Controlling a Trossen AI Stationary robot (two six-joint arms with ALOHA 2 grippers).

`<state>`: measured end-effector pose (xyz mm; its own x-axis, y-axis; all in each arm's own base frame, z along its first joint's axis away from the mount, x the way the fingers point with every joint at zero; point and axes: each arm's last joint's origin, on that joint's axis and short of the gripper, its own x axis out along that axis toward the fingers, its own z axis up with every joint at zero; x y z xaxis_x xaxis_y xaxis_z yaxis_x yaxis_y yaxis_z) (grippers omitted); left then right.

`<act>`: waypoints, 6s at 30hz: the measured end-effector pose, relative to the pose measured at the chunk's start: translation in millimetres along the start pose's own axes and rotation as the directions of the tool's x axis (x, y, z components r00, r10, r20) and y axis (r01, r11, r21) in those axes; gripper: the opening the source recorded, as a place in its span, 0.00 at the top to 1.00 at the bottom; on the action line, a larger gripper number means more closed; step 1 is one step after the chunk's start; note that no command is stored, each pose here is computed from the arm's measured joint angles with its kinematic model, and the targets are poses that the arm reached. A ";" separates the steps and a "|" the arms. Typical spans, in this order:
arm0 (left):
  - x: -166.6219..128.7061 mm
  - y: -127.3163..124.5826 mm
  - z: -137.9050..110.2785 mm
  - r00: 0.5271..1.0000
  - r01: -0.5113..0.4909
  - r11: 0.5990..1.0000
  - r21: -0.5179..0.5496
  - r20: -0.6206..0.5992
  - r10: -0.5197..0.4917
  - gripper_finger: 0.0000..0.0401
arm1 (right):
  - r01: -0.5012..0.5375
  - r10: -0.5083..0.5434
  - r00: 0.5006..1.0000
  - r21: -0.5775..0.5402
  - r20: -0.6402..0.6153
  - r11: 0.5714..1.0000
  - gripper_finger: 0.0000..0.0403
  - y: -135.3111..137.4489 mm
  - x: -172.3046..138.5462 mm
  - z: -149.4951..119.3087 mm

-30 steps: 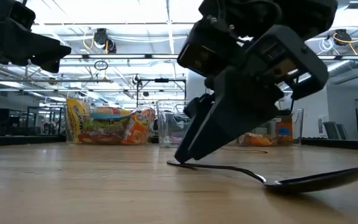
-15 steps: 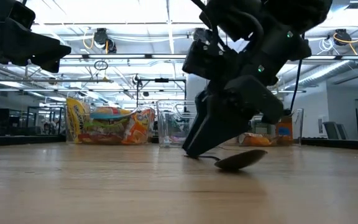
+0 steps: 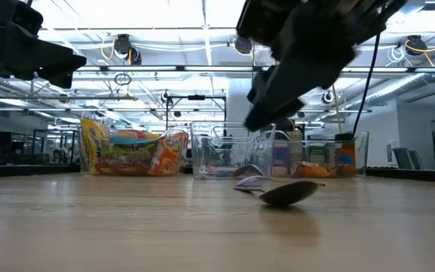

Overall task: Pick & Place Food Item
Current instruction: Put the black spoon into the middle transparent bin

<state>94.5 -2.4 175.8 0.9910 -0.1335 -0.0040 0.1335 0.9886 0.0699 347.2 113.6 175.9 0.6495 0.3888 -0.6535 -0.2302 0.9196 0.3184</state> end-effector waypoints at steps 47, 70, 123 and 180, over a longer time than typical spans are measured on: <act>0.0 0.0 0.0 1.000 0.000 1.000 0.000 0.000 0.000 0.62 | 0.341 -0.358 0.931 -0.176 -0.069 0.923 0.60 -16.4 15.8 -20.8; 0.0 0.0 0.0 1.000 0.000 1.000 0.000 0.000 0.000 0.62 | 0.245 -0.297 0.902 -0.197 -0.312 0.949 0.60 -24.7 6.1 -38.3; 0.0 0.0 0.1 1.000 0.000 1.000 0.000 0.000 0.000 0.62 | 0.453 -0.446 0.889 0.069 -0.102 0.889 0.60 -54.5 -7.3 -43.1; 0.0 0.0 0.1 1.000 0.000 1.000 0.000 0.000 0.000 0.62 | 0.269 -0.176 0.865 -0.139 0.469 0.953 1.00 -12.7 2.7 3.6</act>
<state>94.4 -2.4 176.0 0.9911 -0.1333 -0.0036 0.1332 0.9886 0.0698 354.4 102.8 172.6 0.9426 0.1484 -0.2991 -0.1455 0.9888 0.0320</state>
